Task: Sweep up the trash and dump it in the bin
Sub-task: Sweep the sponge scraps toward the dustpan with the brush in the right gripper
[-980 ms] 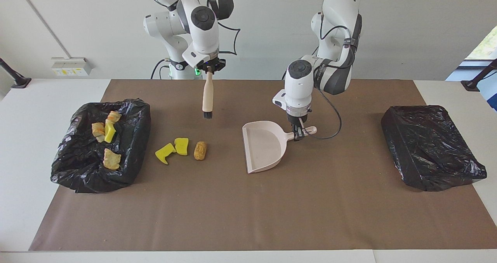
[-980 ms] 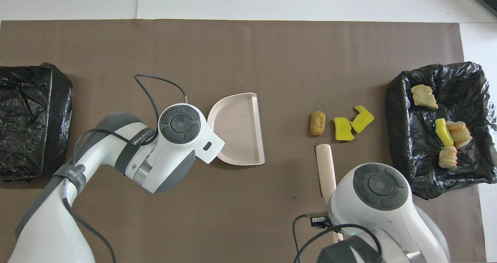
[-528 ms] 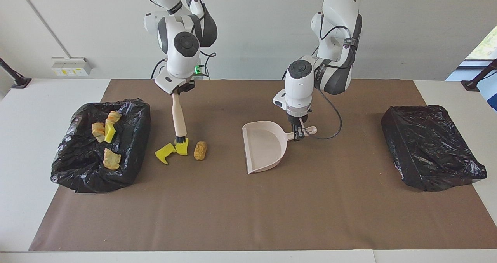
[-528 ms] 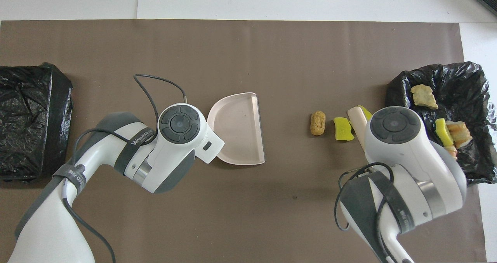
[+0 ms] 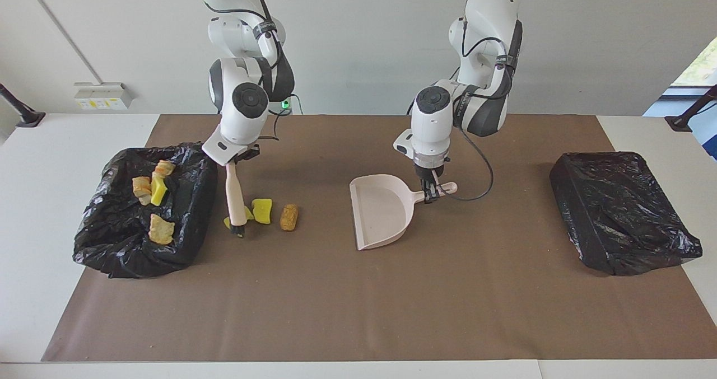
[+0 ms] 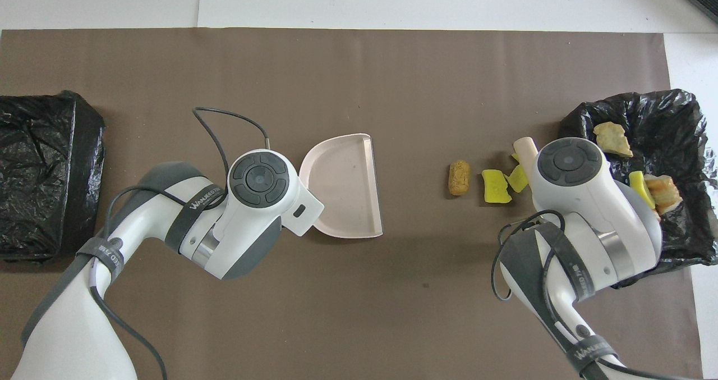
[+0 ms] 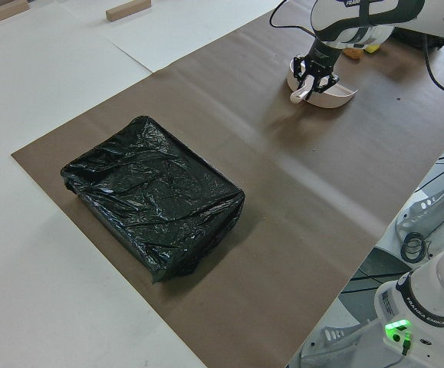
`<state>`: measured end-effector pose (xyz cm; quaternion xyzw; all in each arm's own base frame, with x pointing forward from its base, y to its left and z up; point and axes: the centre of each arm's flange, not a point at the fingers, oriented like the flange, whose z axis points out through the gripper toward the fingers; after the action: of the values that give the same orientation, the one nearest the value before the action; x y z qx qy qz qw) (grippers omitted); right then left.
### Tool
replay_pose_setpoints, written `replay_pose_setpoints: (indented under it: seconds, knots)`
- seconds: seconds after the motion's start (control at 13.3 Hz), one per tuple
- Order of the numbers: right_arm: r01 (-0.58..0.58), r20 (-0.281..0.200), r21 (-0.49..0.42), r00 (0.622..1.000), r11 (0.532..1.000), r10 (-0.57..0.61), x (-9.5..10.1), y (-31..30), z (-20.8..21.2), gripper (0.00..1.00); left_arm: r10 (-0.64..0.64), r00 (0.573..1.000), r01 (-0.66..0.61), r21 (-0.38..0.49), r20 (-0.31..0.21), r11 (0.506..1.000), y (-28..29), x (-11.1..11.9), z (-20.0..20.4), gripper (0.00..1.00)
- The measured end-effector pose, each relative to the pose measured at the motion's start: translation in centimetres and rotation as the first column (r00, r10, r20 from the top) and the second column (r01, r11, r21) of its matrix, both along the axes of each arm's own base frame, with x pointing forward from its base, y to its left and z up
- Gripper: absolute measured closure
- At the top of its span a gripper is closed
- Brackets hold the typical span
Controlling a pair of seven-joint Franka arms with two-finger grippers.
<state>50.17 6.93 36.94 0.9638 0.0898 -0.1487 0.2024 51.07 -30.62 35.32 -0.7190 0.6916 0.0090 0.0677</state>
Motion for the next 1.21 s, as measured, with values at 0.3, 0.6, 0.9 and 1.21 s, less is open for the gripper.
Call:
replay_pose_setpoints:
  seconds: [0.3, 0.6, 0.9, 1.21]
  knots:
    - [0.035, -0.018, -0.005, 0.999, 0.999, -0.035, 0.1, 0.6, -2.9, 0.74, 0.003, 1.000, -0.003, 0.000, 0.001, 1.000, -0.1, -0.1, 0.0, 0.69]
    - [0.066, -0.076, 0.115, 0.995, 0.991, -0.057, -1.5, 6.0, -4.1, 0.74, 0.015, 1.000, -0.015, -0.003, 0.004, 1.000, -0.9, -0.6, 0.1, 0.69]
    - [0.136, -0.126, 0.259, 0.986, 0.956, -0.107, -2.7, 10.9, -3.6, 0.74, 0.012, 1.000, -0.012, -0.004, 0.005, 1.000, -1.8, -1.2, 0.1, 0.69]
    - [0.184, -0.161, 0.353, 0.978, 0.918, -0.134, -3.2, 14.0, -2.8, 0.74, 0.018, 1.000, -0.018, -0.003, 0.005, 1.000, -1.7, -1.4, 0.0, 0.69]
